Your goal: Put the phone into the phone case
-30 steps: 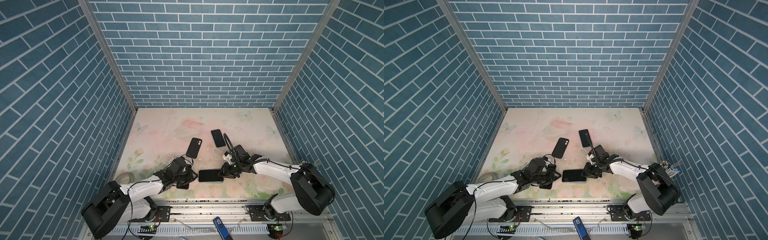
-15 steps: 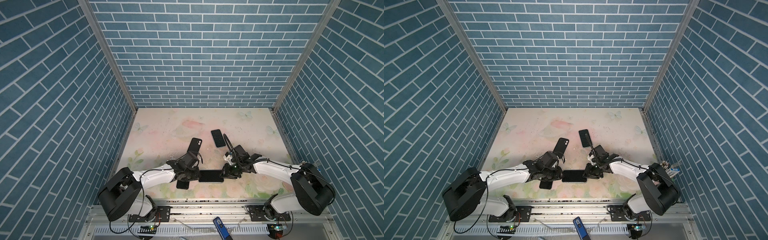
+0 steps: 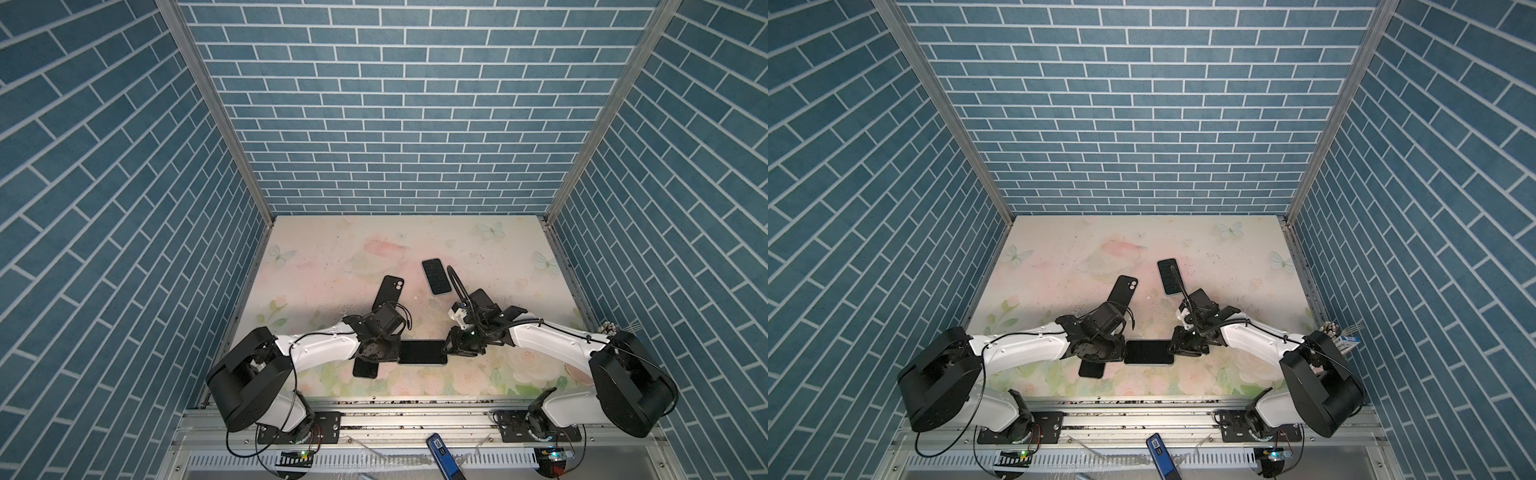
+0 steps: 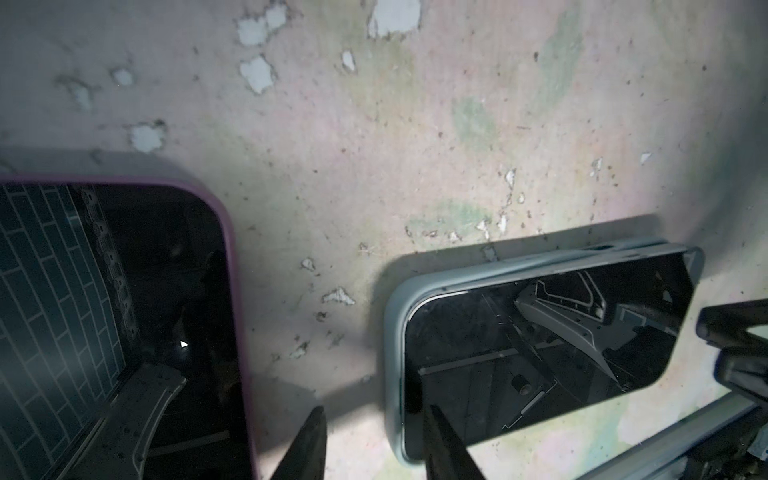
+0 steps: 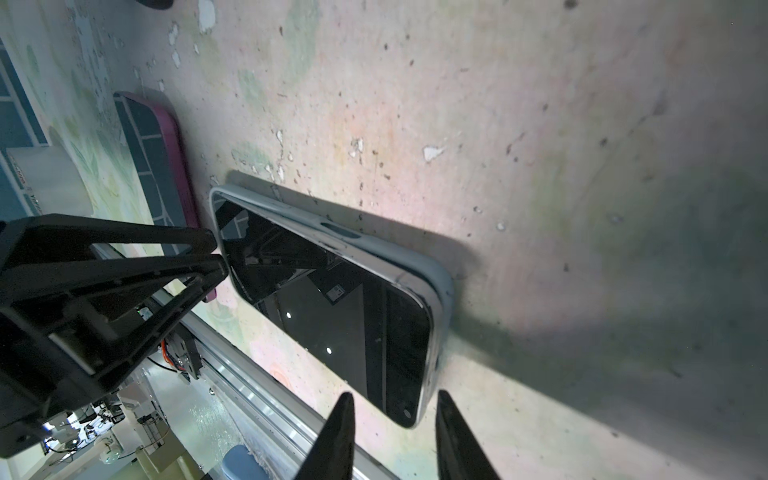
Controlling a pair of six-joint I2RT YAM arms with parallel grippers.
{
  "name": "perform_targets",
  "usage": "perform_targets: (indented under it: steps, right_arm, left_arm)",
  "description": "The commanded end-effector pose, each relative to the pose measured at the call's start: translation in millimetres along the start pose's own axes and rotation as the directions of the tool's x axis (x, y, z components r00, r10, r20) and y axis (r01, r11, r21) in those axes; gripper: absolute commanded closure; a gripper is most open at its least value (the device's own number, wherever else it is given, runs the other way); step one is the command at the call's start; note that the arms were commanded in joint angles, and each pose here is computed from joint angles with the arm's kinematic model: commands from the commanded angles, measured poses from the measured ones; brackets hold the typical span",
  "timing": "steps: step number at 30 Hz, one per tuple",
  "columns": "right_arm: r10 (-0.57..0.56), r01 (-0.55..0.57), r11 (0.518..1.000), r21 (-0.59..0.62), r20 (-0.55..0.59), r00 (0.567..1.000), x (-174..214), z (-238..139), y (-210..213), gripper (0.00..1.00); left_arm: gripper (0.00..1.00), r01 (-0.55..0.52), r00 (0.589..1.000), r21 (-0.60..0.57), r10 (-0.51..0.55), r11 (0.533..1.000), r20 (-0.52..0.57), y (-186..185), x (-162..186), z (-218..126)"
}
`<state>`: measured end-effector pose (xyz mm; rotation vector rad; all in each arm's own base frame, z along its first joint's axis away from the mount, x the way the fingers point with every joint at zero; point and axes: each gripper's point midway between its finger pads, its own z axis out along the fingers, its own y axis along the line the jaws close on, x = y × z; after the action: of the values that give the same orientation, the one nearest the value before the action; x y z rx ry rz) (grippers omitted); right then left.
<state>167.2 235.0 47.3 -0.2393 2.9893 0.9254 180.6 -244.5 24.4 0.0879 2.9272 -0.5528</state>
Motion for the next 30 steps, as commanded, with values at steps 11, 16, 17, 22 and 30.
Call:
perform_targets:
  steps: [11, 16, 17, 22, 30]
  right_arm:
    - [0.021, -0.021, 0.999, -0.032, -0.007, 1.000, 15.6, 4.4, -3.2, 0.76]
    - [0.018, -0.019, 0.999, -0.036, -0.021, 1.000, 18.2, 9.5, -2.8, 0.79]
    - [0.018, -0.019, 0.999, -0.037, -0.023, 1.000, 18.4, 10.3, -2.2, 0.80]
    - [0.015, -0.016, 0.999, -0.045, -0.031, 0.999, 18.9, 13.4, -0.8, 0.83]
    - [0.011, -0.012, 1.000, -0.026, -0.055, 0.998, 21.8, 19.0, -3.7, 0.83]
  left_arm:
    - [0.66, 0.007, 1.000, 0.038, -0.007, 0.999, -0.011, -8.5, 0.6, 6.8]
    - [0.68, 0.007, 1.000, 0.048, -0.006, 0.999, -0.021, -11.8, 2.7, 10.7]
    - [0.68, 0.006, 1.000, 0.050, -0.005, 0.999, -0.023, -12.6, 3.1, 11.7]
    - [0.73, 0.014, 1.000, 0.078, -0.012, 0.997, -0.022, -20.2, 2.3, 15.5]
    - [0.76, 0.013, 0.999, 0.096, -0.010, 0.995, -0.036, -25.6, 4.8, 21.8]
